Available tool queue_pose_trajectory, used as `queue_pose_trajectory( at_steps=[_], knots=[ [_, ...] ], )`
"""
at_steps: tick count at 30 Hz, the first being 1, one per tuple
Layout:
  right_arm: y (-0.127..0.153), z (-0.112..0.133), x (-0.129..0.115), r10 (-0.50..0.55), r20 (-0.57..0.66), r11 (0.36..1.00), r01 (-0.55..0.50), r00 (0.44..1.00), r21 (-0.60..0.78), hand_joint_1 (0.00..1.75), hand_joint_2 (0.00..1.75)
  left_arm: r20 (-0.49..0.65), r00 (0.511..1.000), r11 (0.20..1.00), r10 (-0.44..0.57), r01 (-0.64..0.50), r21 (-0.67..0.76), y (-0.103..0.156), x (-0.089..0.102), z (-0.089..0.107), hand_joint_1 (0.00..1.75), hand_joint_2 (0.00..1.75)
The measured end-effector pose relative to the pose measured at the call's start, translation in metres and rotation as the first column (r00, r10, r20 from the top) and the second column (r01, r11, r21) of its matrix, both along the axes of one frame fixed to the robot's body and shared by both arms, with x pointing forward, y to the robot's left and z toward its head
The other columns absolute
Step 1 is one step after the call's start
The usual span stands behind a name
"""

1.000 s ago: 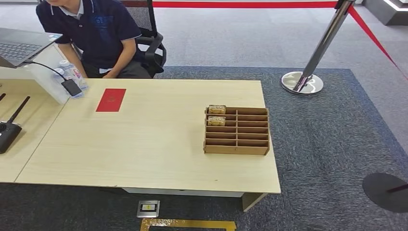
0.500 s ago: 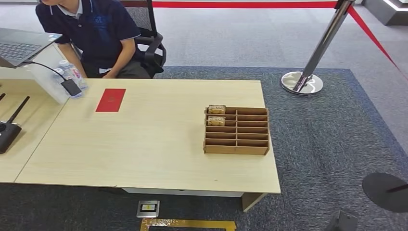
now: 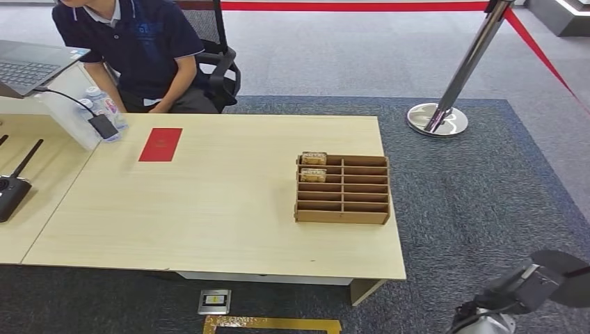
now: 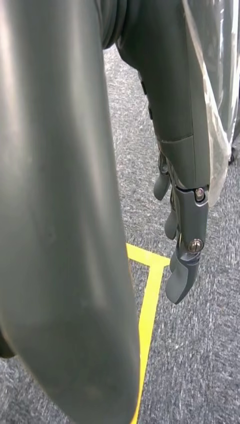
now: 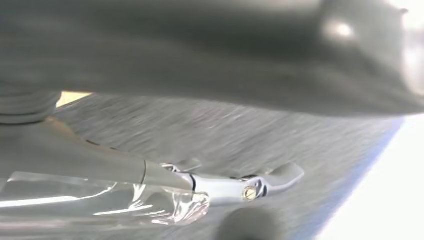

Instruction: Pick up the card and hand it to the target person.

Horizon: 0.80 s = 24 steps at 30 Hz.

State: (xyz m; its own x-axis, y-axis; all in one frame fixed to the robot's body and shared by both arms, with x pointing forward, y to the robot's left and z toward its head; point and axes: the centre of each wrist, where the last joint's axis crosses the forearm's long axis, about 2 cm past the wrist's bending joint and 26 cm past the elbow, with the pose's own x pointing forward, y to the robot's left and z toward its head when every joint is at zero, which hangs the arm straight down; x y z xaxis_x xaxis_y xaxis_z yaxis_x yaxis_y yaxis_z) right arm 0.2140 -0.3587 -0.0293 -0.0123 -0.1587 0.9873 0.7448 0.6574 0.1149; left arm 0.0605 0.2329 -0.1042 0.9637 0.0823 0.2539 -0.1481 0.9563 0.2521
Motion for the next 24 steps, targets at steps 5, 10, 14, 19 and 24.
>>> queue_pose_trajectory(
  at_steps=[5, 10, 14, 19, 24],
  knots=[
    [0.016, 0.051, 0.026, 0.126, 0.164, 0.987, -0.107, 0.978, -0.119, 0.00, 0.00, 0.003, 1.000, 1.000, 0.002, -0.002, 0.004, 0.000, 0.000, 0.000, 0.00, 0.00],
    [0.038, 0.098, 0.035, 0.293, 0.212, 0.931, -0.229, 0.932, -0.283, 0.00, 0.00, 0.008, 1.000, 1.000, 0.000, 0.000, 0.004, 0.000, 0.000, 0.000, 0.00, 0.00],
    [0.062, 0.135, 0.048, 0.402, 0.214, 0.868, -0.296, 0.890, -0.399, 0.00, 0.00, 0.010, 1.000, 1.000, -0.003, 0.003, 0.005, 0.000, 0.000, 0.000, 0.00, 0.00],
    [0.090, 0.170, 0.063, 0.517, 0.117, 0.717, -0.354, 0.848, -0.601, 0.00, 1.31, 0.016, 0.999, 0.999, -0.043, 0.043, 0.002, 0.000, 0.000, 0.000, 0.00, 0.00],
    [0.114, 0.189, 0.076, 0.525, 0.074, 0.548, -0.271, 0.848, -0.792, 0.00, 1.75, 0.017, 0.998, 0.998, -0.059, 0.059, 0.003, 0.002, 0.001, 0.000, 0.00, 0.00]
  ],
)
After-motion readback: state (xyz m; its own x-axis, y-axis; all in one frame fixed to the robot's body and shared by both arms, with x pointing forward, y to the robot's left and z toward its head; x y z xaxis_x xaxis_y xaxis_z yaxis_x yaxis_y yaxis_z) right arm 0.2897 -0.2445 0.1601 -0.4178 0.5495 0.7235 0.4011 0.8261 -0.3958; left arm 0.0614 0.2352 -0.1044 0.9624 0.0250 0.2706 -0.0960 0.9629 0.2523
